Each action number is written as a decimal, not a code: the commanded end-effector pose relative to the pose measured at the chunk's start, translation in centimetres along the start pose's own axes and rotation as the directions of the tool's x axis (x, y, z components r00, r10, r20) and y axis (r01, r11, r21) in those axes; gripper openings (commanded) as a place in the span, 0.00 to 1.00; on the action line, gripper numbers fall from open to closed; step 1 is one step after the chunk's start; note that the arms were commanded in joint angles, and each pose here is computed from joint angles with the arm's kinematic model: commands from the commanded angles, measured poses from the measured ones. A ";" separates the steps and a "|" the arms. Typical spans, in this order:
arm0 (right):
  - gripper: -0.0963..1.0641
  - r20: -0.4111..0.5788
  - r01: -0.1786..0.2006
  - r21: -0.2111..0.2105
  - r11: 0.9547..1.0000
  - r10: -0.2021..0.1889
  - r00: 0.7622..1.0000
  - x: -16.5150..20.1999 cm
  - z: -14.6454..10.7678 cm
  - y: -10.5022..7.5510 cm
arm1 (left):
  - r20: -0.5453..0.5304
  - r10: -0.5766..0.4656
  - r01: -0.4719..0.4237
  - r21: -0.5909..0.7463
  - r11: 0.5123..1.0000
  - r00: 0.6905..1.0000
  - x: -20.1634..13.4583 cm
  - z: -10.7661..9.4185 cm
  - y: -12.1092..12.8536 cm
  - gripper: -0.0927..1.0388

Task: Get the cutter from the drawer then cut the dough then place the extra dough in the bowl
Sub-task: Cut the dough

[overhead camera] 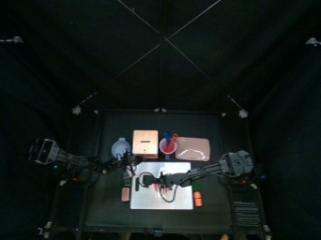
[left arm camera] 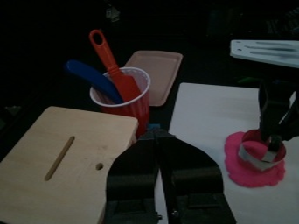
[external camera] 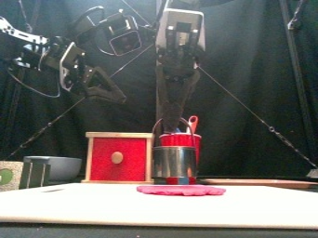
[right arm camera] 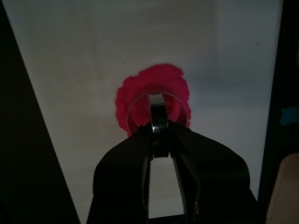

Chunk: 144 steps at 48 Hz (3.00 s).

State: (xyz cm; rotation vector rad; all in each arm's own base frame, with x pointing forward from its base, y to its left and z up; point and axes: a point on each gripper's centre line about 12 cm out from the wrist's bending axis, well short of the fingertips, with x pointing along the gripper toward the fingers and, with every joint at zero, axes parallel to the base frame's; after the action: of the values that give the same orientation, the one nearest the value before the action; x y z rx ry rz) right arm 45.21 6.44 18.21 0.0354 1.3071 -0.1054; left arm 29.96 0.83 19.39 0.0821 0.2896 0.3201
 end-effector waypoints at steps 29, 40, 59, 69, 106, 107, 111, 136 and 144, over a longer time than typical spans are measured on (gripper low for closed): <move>0.58 0.002 -0.013 0.025 1.000 0.013 1.000 -0.3 -0.1 -0.6 | 0.019 0.012 -0.011 -0.019 1.000 1.000 0.0 0.7 0.1 0.38; 0.58 0.008 -0.017 0.028 0.999 0.016 1.000 -0.2 0.1 -0.6 | 0.019 0.012 -0.012 -0.020 1.000 1.000 0.0 0.7 0.1 0.38; 0.58 -0.002 -0.012 0.029 1.000 0.012 1.000 0.3 0.0 -0.6 | 0.018 0.012 -0.012 -0.022 1.000 1.000 0.0 0.6 0.1 0.38; 0.62 0.010 -0.014 0.037 0.999 0.013 1.000 -0.1 0.3 -0.6 | 0.017 0.010 -0.009 -0.023 1.000 1.000 0.0 0.6 0.0 0.38; 0.79 0.200 0.010 0.044 0.999 -0.019 0.980 -3.9 2.0 -1.6 | 0.054 -0.029 0.029 -0.005 1.000 0.998 0.2 1.9 -1.2 0.39; 0.79 0.223 0.003 0.049 0.999 -0.014 0.975 -4.2 2.0 -1.6 | 0.058 -0.031 0.031 -0.004 1.000 0.998 0.2 2.0 -1.2 0.39; 0.79 0.313 -0.036 0.058 0.998 0.016 0.950 -5.6 1.8 -1.7 | 0.067 -0.039 0.039 0.002 0.999 0.997 0.3 2.3 -1.5 0.39; 0.79 0.644 -0.136 -0.084 0.987 0.158 0.748 -7.6 -7.0 -2.9 | 0.037 -0.060 0.058 0.061 0.996 0.997 2.2 1.5 -2.9 0.39; 0.79 0.666 -0.104 -0.140 0.985 0.171 0.726 -6.5 -9.1 -4.0 | 0.069 -0.077 0.073 0.053 0.996 0.995 3.2 3.0 -4.1 0.40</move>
State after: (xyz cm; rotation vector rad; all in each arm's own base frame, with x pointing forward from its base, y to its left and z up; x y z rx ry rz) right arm 35.09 4.33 21.71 0.0198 0.6004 0.0731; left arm 33.81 -1.71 19.36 0.1388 0.2799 0.2373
